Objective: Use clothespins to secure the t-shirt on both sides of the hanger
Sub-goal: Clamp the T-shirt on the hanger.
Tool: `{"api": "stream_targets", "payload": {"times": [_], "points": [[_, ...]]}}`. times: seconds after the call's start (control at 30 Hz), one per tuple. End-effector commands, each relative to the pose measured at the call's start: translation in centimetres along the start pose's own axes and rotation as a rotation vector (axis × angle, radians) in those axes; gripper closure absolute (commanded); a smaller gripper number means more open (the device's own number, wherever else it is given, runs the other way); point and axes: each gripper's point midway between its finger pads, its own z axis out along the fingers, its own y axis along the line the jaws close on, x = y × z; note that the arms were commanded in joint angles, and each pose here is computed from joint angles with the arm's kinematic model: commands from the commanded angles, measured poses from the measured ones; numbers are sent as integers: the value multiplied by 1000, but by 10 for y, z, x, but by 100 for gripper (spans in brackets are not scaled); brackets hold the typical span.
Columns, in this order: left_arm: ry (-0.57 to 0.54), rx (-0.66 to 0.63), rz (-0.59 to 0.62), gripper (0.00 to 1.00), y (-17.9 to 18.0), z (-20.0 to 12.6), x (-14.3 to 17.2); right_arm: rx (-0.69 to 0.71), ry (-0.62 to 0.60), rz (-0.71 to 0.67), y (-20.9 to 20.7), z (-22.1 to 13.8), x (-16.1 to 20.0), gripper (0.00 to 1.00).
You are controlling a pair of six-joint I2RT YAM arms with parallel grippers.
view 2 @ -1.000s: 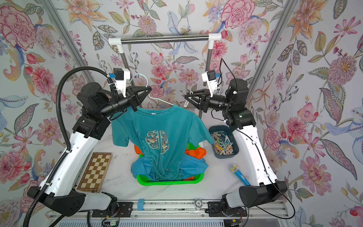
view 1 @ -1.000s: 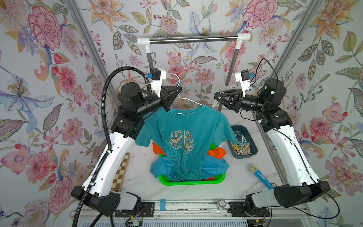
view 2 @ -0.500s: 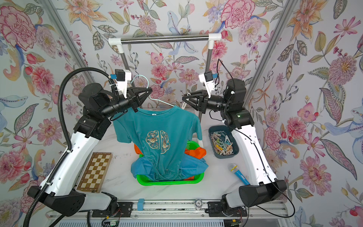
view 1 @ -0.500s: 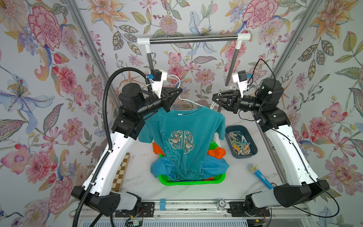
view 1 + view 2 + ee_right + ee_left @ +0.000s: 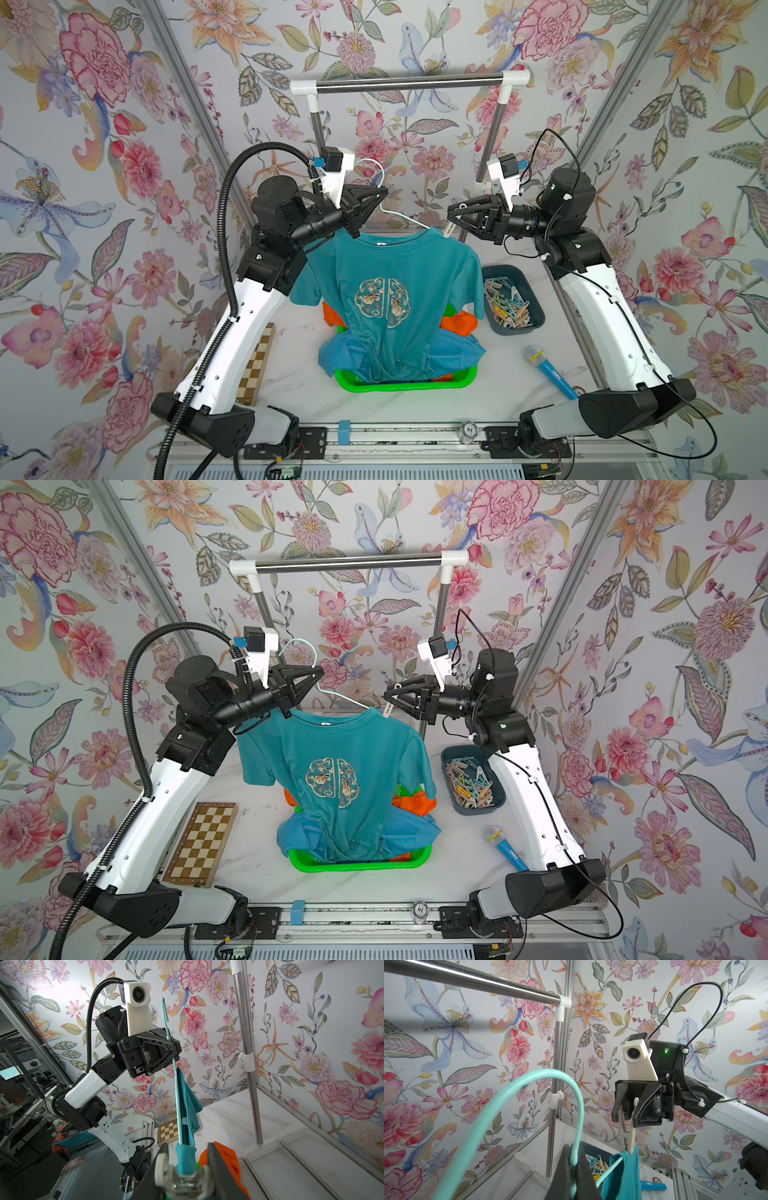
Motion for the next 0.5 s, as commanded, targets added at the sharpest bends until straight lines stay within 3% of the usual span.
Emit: {"api": "stream_targets", "payload": {"times": [0.0,0.47], "points": [[-62,31,31,100,-12,-9,-20,-45,12,-22,12,-2,5,68],[-62,40,21,100,-10,-7,-14,-120,-50,-24,23,-14,-5,70]]}}
